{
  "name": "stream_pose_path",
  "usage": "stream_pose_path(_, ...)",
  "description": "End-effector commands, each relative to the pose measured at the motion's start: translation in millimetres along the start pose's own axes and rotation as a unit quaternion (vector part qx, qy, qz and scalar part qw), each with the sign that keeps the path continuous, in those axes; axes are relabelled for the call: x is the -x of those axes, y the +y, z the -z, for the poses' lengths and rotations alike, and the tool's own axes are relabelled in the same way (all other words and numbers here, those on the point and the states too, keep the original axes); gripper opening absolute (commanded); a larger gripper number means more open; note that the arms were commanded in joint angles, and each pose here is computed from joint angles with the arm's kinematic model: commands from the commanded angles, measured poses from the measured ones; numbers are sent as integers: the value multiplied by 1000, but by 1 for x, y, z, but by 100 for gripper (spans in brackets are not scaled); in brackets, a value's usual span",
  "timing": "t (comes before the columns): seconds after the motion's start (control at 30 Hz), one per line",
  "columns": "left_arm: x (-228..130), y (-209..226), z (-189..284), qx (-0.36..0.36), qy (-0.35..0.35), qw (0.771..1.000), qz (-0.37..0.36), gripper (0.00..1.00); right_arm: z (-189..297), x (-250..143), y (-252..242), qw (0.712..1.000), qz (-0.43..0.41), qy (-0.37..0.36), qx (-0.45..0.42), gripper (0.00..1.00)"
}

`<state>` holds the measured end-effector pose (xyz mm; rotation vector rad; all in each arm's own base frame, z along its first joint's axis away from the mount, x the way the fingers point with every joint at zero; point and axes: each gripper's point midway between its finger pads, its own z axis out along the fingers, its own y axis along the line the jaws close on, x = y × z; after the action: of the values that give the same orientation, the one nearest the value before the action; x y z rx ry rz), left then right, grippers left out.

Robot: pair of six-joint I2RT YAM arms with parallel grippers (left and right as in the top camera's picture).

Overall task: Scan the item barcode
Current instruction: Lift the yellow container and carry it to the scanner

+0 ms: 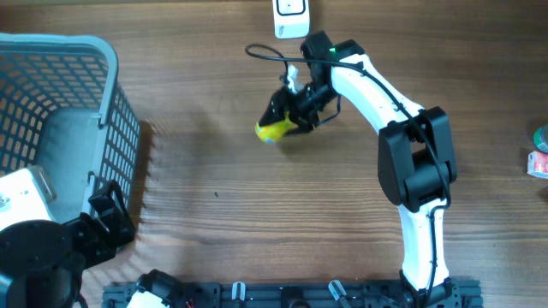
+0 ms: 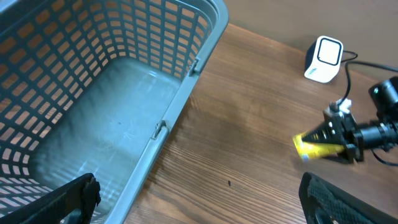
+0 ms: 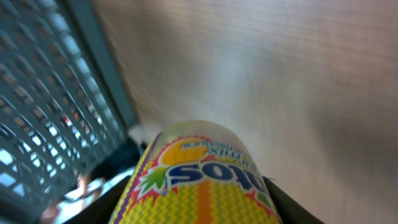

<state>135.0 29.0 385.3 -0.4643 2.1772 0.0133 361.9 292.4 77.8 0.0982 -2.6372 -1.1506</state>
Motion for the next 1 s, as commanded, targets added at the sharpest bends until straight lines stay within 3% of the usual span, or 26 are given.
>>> stream_pose_path(0.0, -1, -1, 1, -7, 2, 1000, 0, 100, 3, 33, 18, 996, 70, -51, 34, 43)
stream_pose_path(0.13, -1, -1, 1, -7, 2, 1000, 4, 100, 15, 87, 29, 972, 166, -164, 11, 45)
stream_pose_path(0.33, -3, -4, 0, -10, 9, 1000, 2, 100, 52, 154, 24, 917, 212, -327, -89, 49)
stream_pose_path(0.5, -2, -6, -3, -8, 12, 1000, -1, 100, 86, 187, 28, 859, 250, -421, -151, 52)
stream_pose_path(0.6, -2, -8, -5, -5, 15, 1000, -3, 100, 119, 208, 23, 810, 235, -495, -208, 45)
stream_pose_path(0.77, -2, -14, -13, 5, 29, 1000, -12, 100, 163, 229, 33, 727, 250, -587, -256, 49)
stream_pose_path(0.97, 1, -19, -24, 26, 38, 999, -26, 100, 168, 246, 43, 689, 269, -635, -223, 52)
